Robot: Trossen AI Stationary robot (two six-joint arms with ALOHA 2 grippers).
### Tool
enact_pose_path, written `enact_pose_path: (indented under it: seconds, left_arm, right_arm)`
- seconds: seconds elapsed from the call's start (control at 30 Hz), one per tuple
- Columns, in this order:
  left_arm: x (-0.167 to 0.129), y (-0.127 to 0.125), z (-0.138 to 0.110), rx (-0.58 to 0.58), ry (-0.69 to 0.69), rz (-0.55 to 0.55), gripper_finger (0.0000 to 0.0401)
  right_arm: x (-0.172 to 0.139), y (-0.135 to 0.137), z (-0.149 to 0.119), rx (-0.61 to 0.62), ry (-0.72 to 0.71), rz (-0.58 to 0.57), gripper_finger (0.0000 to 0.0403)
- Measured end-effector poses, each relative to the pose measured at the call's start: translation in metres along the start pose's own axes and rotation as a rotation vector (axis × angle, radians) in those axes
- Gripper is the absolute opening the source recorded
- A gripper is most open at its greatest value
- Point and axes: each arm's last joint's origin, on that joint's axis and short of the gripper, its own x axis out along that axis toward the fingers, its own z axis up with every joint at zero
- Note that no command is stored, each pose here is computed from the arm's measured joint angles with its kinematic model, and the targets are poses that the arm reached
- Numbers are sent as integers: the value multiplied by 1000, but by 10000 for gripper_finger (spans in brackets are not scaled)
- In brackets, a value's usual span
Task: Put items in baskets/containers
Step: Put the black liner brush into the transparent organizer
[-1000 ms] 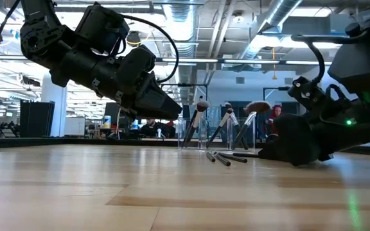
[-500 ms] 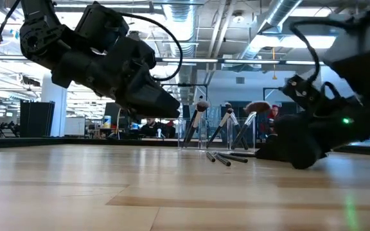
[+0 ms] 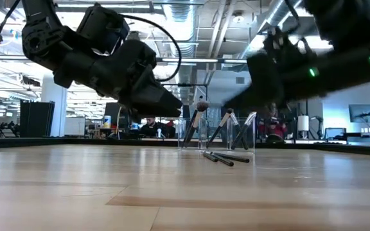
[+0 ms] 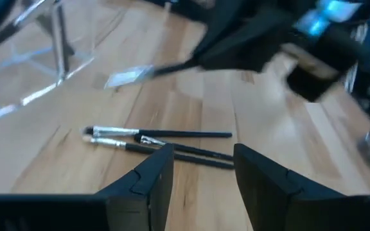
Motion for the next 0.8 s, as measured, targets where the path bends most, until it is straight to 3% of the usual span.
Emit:
enact_pose_path:
  seconds: [0.1, 0.27, 0.5, 0.8]
  left_arm:
    - [0, 2, 2, -46, -13, 11, 159]
    - [-1, -2, 15, 9, -152, -28, 159]
    - [-5, -5, 31, 88, -327, -57, 159]
    - [-6, -7, 34, 110, -359, -62, 159]
  right_arm:
    - [1, 3, 18, 54, -114, 65, 4]
    - [2, 3, 32, 89, -210, 135, 7]
    - [2, 4, 35, 105, -230, 191, 6]
    - [1, 5, 35, 103, -231, 225, 5]
